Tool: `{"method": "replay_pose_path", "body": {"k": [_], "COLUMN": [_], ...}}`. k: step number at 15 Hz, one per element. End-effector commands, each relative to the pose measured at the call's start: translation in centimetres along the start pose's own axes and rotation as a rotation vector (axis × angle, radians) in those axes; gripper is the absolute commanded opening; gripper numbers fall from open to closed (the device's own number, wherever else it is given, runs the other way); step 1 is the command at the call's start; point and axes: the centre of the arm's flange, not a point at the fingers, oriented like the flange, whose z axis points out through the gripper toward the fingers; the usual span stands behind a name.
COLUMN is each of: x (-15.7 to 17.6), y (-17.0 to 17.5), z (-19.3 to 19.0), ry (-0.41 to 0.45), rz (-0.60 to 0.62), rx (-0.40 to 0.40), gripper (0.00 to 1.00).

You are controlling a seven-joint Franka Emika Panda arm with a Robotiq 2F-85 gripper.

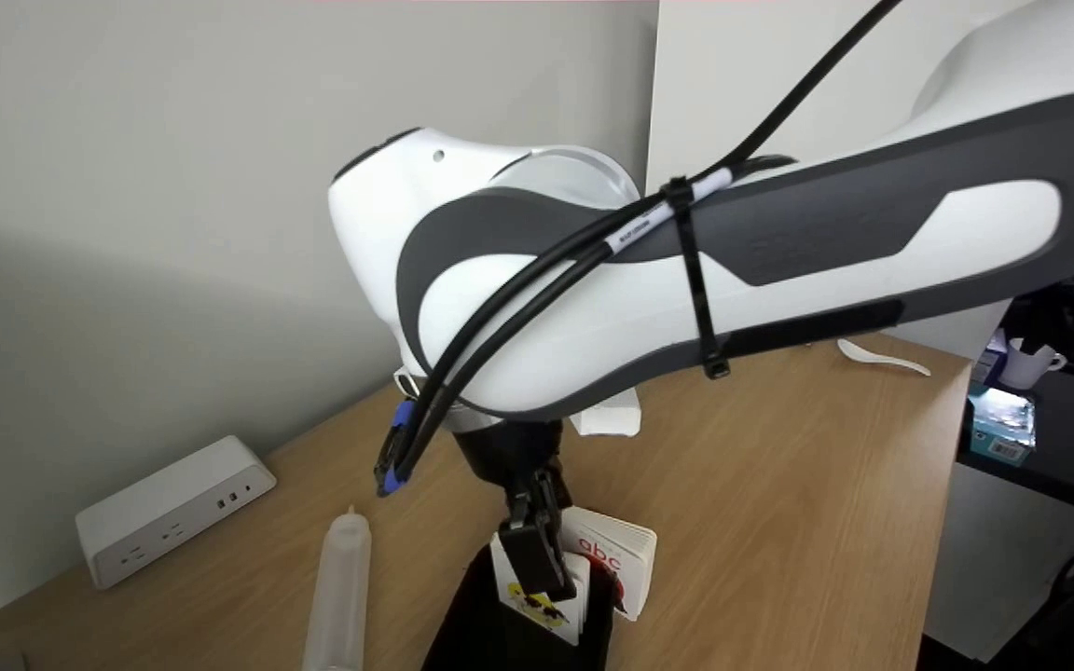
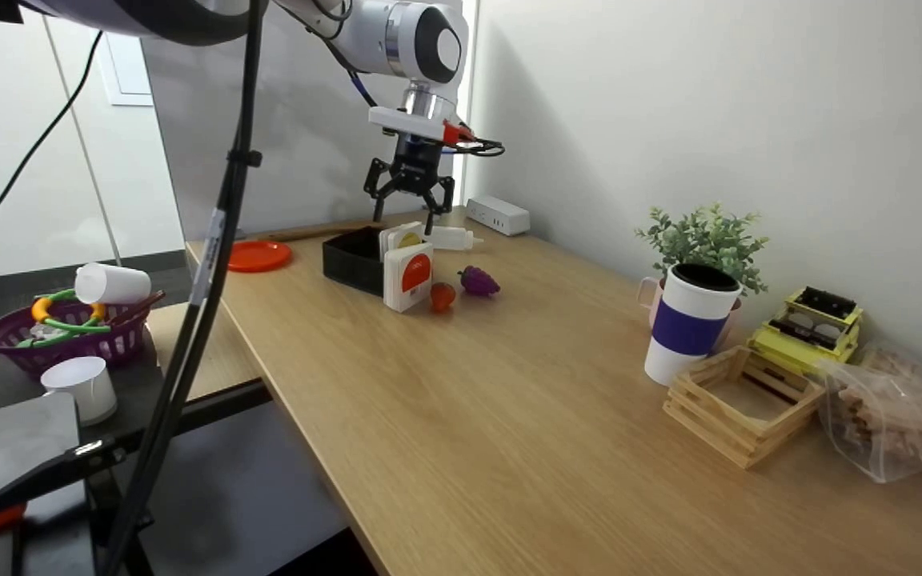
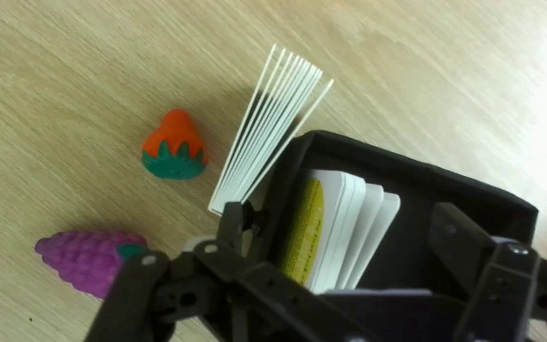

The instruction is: Take the books out of the bookcase and put them upright on the table

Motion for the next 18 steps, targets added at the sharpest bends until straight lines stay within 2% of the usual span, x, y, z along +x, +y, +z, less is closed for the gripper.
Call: {"method": "replay_pose_path", "body": {"k": [1,5,6,7,16,18], "x": [3.7,4.0,4.1,4.2,4.1,3.8], "y": [0.6,0.5,0.5,0.6,0.5,0.0], "z": [-0.8,-0.4,-0.3,-0.1,0.4,0.0], "ry": [0.032,0.038,0.036,0.032,0.012,0.009], "rz": [0.132,0.285,0.313,0.336,0.412,0.416], "rx": [0.057,0.064,0.061,0.061,0.058,0.043], "gripper": [1.00,1.00,0.75,0.74,0.09,0.00]}}
